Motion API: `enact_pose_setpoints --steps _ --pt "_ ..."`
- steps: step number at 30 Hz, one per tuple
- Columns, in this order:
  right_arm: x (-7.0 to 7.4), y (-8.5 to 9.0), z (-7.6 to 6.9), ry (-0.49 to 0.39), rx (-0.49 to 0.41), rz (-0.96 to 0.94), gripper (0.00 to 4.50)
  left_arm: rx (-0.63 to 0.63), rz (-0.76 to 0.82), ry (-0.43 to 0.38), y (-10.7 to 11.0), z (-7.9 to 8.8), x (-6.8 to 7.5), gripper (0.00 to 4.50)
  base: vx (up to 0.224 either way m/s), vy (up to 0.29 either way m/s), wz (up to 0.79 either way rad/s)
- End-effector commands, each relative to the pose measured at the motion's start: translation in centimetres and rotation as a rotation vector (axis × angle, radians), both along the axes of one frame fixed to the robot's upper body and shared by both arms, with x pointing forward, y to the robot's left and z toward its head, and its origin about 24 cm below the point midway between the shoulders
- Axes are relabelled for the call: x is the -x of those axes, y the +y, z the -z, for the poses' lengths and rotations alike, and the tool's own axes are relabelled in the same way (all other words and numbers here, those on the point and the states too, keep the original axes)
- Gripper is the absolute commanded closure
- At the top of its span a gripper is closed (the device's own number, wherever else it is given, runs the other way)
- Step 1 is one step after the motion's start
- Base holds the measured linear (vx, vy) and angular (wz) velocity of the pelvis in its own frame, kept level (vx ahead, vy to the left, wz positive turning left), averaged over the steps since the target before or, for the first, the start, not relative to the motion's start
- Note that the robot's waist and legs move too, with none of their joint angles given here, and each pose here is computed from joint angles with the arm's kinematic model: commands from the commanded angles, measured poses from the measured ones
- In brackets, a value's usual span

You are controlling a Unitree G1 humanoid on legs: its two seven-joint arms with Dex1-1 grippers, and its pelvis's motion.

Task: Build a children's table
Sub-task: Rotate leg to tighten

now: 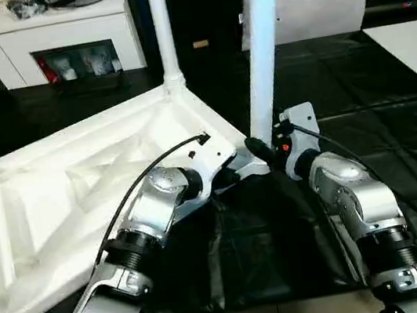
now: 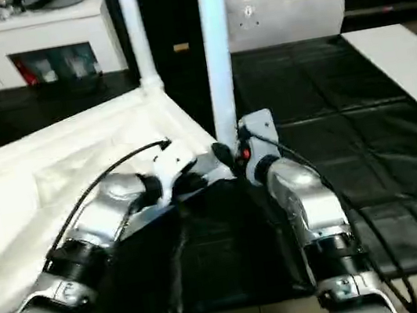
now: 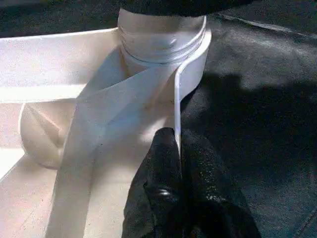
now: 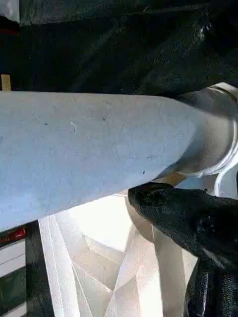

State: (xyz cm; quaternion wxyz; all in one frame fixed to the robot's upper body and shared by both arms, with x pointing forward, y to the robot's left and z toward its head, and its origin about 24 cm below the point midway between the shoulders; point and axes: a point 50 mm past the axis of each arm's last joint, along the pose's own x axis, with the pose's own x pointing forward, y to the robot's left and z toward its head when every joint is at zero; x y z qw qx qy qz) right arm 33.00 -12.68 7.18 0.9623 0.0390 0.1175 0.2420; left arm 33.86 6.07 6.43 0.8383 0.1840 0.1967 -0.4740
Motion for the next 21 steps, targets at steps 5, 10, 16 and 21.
enact_pose_setpoints --steps 5,10,16,21 --pt "1.2 -0.6 -0.3 -0.022 -0.007 -0.171 0.92 0.047 0.093 -0.089 0.3 -2.0 -0.1 4.50 0.000 0.000 0.00" --pt "1.7 -1.8 -0.5 -0.045 0.027 -0.279 0.47 0.025 0.169 -0.091 1.3 -1.9 0.1 4.50 0.000 0.000 0.00" --pt "3.2 -3.7 -1.3 -0.054 0.062 -0.555 0.11 -0.013 0.386 -0.060 3.2 -1.6 1.1 4.50 0.000 0.000 0.00" --pt "4.2 -4.4 -1.5 -0.049 0.103 -0.749 0.11 -0.066 0.564 -0.025 4.4 -1.5 2.0 4.50 0.000 0.000 0.00"
